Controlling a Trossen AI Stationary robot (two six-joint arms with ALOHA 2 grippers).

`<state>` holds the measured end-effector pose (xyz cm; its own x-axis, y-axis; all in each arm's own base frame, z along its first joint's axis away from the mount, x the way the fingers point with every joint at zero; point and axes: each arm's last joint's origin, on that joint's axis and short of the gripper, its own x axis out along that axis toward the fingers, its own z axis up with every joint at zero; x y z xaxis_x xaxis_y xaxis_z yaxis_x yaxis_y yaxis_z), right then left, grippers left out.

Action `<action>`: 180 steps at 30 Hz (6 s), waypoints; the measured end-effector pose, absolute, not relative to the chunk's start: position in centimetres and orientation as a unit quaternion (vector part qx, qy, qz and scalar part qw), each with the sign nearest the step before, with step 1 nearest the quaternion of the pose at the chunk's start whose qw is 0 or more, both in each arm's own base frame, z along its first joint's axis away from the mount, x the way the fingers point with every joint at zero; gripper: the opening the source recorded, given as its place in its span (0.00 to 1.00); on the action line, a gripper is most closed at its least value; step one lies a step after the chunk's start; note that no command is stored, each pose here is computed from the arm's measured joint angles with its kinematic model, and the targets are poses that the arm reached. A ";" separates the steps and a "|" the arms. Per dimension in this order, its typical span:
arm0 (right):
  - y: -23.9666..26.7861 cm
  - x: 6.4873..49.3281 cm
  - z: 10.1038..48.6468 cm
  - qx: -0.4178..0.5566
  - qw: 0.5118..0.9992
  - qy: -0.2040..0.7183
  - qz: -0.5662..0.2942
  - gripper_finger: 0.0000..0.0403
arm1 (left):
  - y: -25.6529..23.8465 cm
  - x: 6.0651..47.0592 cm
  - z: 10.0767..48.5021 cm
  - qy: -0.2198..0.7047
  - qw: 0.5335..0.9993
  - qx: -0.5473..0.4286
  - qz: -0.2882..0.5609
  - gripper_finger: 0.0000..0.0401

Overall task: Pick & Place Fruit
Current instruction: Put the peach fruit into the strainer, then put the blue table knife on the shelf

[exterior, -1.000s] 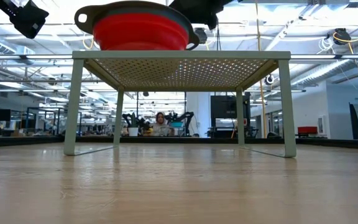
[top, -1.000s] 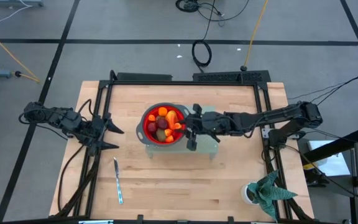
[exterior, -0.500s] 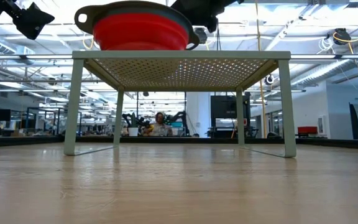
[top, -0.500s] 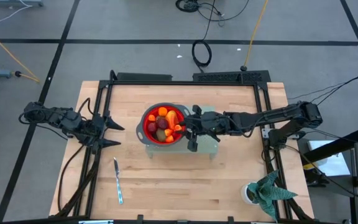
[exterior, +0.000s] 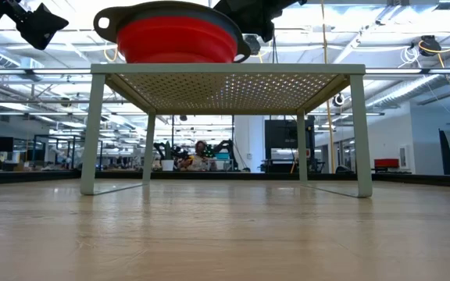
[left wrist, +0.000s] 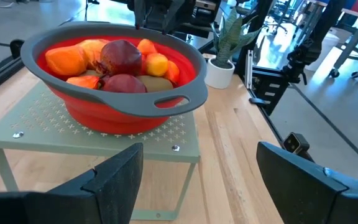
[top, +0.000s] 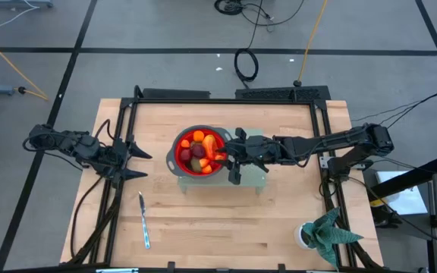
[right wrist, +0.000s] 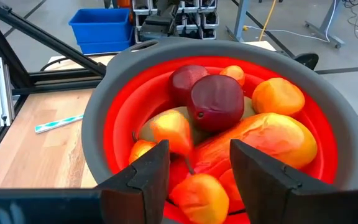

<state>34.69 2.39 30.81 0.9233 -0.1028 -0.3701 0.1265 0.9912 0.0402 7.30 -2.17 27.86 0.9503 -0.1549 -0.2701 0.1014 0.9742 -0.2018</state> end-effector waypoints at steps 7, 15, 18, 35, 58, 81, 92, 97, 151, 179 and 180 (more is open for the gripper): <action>2.8 34.7 30.9 0.013 0.982 0.184 -0.050 0.39 | -2.2 7.4 28.2 0.127 0.983 -0.115 -0.066 0.77; 4.6 33.7 32.2 -0.020 0.987 0.161 -0.017 0.17 | -2.4 7.6 29.6 0.063 0.981 -0.161 -0.091 0.77; 5.1 33.2 32.8 -0.018 0.988 0.153 -0.010 0.06 | -2.5 7.6 29.8 0.054 0.978 -0.174 -0.104 0.77; 7.7 29.8 35.5 0.003 0.991 0.131 0.037 0.00 | -3.3 8.2 29.7 0.102 0.943 -0.252 -0.192 0.77; 7.0 20.8 33.1 0.030 0.990 0.091 0.106 0.00 | -4.8 11.1 29.6 0.113 0.935 -0.304 -0.143 0.77; 2.9 8.9 26.0 0.068 0.989 -0.040 0.124 0.00 | -9.0 16.4 32.7 0.175 0.917 -0.358 -0.032 0.77; 2.1 6.6 25.4 0.056 0.988 -0.048 0.135 0.00 | -13.6 18.3 32.5 0.280 0.822 -0.495 0.014 0.77; 2.0 6.1 25.0 0.053 0.989 -0.039 0.136 0.00 | -15.9 18.3 30.3 0.331 0.744 -0.575 0.079 0.77; 2.0 6.1 24.9 0.052 0.987 -0.030 0.149 0.00 | -22.4 15.8 20.9 0.505 0.533 -0.582 0.348 0.77; 2.0 6.1 24.9 0.051 0.987 -0.030 0.148 0.00 | -21.5 16.5 14.8 0.512 0.449 -0.534 0.501 0.77; 2.0 6.1 24.9 0.051 0.987 -0.030 0.148 0.00 | -21.6 16.6 14.5 0.514 0.447 -0.532 0.504 0.77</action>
<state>6.10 2.03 24.88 0.9541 0.2900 0.0751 -0.2963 0.9506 0.0924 16.56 -21.59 14.47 -0.0346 -0.0968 -0.9947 -0.9964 -0.0737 0.0419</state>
